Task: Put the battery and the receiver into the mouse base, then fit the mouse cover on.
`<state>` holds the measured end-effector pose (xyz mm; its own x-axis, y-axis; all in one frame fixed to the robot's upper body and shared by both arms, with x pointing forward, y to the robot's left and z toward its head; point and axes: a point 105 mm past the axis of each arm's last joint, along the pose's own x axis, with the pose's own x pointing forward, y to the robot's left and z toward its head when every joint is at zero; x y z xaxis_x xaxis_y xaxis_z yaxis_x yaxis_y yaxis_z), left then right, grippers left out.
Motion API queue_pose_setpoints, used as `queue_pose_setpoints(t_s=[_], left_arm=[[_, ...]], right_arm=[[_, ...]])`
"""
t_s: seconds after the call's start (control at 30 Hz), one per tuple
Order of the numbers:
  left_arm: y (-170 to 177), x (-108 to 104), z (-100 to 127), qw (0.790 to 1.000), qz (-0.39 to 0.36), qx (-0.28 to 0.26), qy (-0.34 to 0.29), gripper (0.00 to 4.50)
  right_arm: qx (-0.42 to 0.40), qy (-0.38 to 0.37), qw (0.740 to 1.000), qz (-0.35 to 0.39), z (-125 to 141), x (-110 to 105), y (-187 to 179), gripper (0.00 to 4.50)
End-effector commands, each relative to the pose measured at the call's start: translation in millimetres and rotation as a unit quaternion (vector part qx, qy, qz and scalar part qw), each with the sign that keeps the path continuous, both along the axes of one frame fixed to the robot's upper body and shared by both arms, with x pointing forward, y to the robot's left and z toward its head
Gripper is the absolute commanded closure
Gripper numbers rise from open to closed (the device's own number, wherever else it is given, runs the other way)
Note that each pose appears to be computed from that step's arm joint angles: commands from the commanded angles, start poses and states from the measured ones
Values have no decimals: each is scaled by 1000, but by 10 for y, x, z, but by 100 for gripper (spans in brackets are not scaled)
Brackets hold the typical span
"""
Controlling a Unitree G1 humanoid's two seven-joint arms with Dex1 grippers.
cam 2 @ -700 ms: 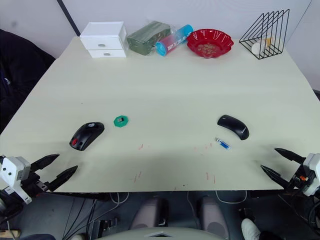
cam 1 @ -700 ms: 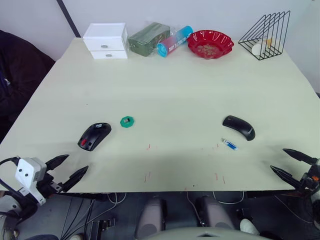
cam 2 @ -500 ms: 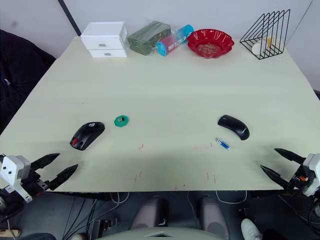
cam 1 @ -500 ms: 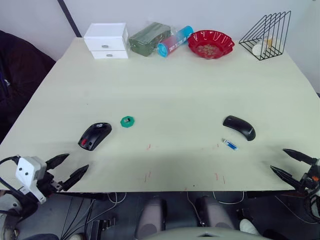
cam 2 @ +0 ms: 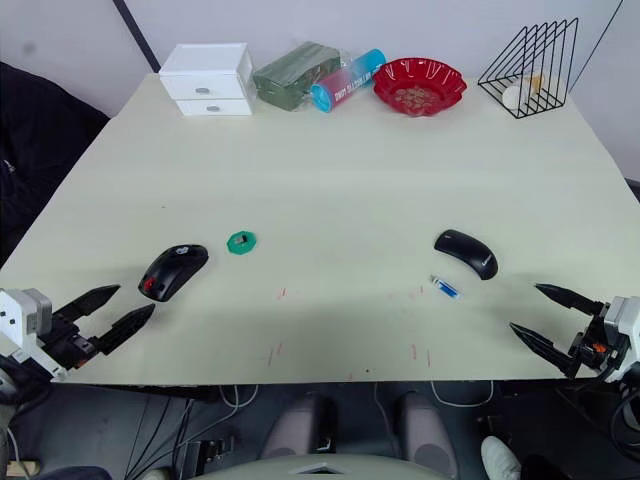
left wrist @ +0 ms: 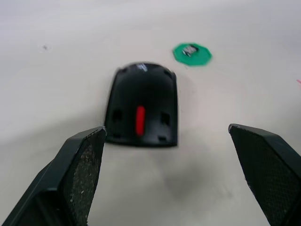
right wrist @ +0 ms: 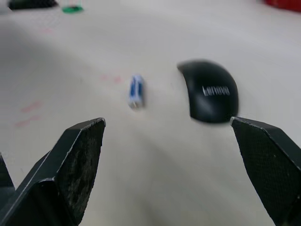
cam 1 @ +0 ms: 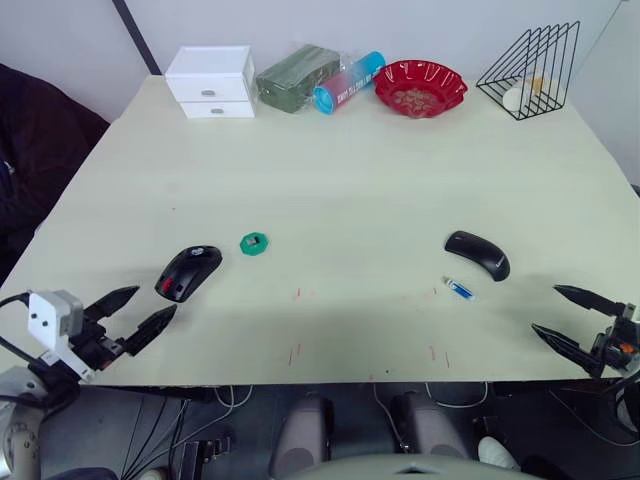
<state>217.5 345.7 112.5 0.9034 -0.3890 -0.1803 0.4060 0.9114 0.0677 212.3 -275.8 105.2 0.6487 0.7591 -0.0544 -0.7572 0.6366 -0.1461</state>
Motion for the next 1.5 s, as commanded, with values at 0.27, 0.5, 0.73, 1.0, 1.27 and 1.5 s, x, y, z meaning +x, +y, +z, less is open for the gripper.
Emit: queue_pose_setpoints(t_s=[0.27,0.5,0.73,1.0,1.27,1.5], left_arm=[[31,255,188,1000,-11,11,-12,4],[-13,392,234,999,-28,21,-6,4],[-120,551,240,999,-41,25,11,4],[-164,695,133,995,-52,74,41,4],[-103,775,13,991,-35,102,74,4],[-84,786,-98,988,-26,106,107,4]], right_arm=[[17,-49,990,130,397,-22,278,0],[17,-48,989,142,354,-27,171,0],[13,-43,989,140,292,-35,126,0],[16,-66,987,143,312,-30,167,0],[8,-77,988,135,299,-19,170,0],[8,-86,988,129,297,8,183,0]])
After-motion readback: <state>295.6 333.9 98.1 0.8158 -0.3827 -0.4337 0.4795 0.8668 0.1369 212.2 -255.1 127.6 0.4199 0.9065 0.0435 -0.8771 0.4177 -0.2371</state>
